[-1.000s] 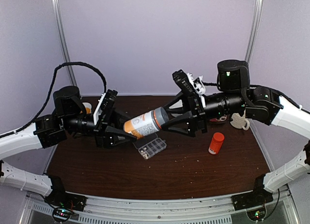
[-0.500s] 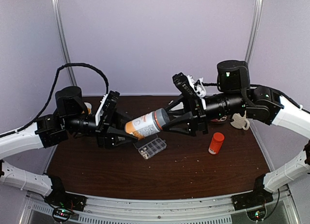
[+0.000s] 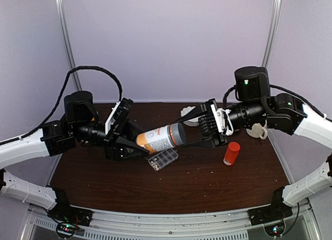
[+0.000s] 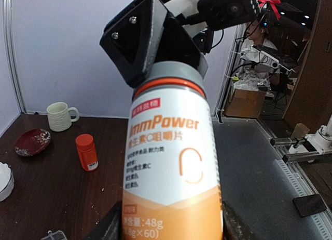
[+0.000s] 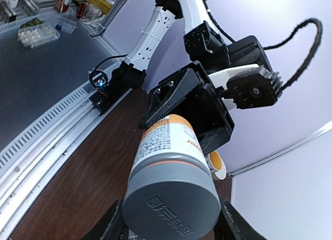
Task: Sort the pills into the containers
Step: Screw the lid of the pill bottle onto the pill bottle.
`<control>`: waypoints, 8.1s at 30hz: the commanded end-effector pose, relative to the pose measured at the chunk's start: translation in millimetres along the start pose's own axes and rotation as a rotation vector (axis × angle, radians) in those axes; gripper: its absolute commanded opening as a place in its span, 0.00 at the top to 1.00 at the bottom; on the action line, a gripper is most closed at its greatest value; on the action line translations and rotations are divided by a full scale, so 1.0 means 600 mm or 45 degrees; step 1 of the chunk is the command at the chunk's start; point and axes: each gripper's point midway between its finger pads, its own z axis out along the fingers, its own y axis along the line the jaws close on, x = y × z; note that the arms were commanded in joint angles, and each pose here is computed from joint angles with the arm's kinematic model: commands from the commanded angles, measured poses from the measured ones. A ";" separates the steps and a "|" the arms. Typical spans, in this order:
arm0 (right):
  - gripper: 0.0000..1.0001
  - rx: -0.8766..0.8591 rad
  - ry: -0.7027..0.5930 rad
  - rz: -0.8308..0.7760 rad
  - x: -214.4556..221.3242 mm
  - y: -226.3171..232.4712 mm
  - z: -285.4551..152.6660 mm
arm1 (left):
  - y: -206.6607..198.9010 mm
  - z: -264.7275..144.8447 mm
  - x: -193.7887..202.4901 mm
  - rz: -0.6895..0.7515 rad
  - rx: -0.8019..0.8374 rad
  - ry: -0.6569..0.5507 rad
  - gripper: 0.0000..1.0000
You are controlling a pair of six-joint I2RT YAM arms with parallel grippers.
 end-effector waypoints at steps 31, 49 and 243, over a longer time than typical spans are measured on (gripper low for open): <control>0.00 0.373 -0.006 1.153 -0.001 -0.056 -0.056 | 0.042 -0.041 -0.035 0.281 -0.342 -0.023 0.88; 0.01 0.230 0.004 1.520 0.008 -0.060 -0.006 | 0.033 -0.054 -0.050 0.346 -0.362 -0.081 0.96; 0.00 0.446 0.060 1.078 -0.036 -0.036 -0.083 | 0.057 -0.014 -0.002 0.252 -0.323 0.092 1.00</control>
